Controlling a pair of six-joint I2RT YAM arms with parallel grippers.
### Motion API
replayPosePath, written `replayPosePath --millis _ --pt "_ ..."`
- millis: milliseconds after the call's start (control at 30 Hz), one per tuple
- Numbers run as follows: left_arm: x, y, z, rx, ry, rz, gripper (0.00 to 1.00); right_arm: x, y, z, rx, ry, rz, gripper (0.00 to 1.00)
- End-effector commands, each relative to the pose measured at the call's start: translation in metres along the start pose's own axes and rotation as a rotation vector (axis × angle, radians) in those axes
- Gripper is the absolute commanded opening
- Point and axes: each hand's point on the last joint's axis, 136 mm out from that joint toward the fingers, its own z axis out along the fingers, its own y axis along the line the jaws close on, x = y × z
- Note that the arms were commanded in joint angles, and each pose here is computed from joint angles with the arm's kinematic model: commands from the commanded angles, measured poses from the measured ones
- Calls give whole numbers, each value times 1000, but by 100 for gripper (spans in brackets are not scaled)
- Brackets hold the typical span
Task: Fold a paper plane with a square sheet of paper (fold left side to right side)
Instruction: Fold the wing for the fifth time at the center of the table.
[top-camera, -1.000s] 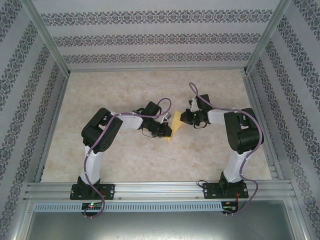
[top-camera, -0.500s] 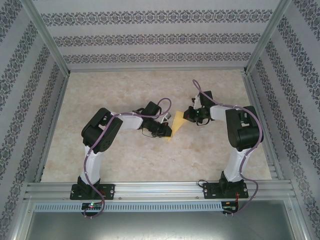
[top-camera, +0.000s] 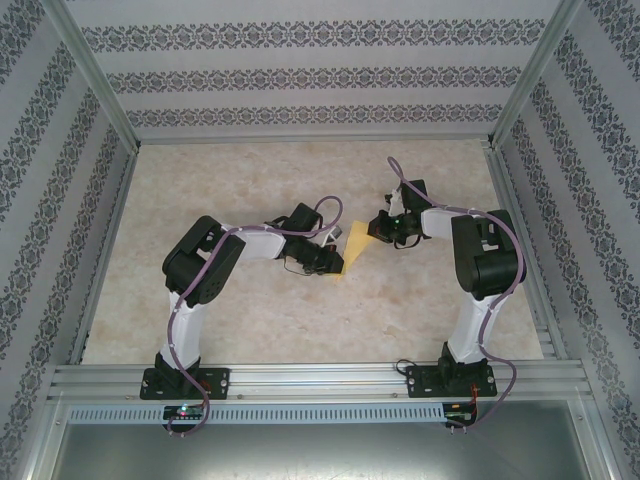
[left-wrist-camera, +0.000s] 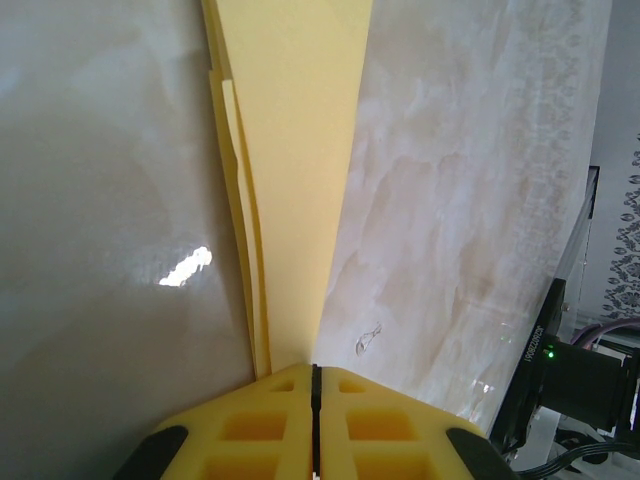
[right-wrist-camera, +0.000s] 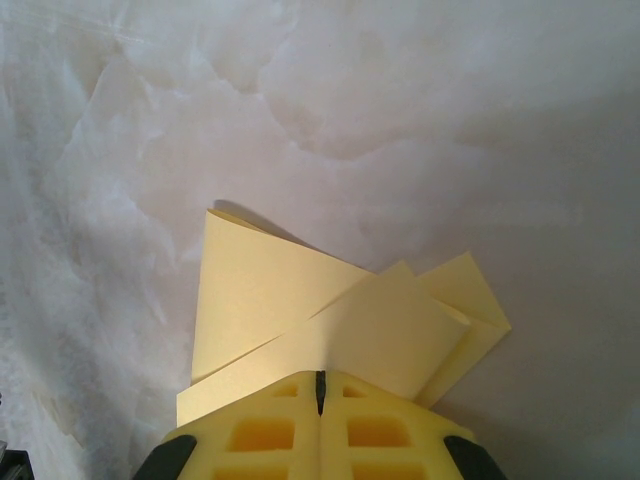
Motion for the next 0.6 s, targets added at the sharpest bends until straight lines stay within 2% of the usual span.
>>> replayPosePath --millis 0,433,567 --pt "42 38 4 -118 103 -88 10 -10 -21 2 67 -30 13 3" --pt "58 30 -9 -129 138 -58 10 -6 -19 4 81 -7 -2 3" --pt "51 19 -21 -110 94 -38 10 -3 -19 6 85 6 -9 3"
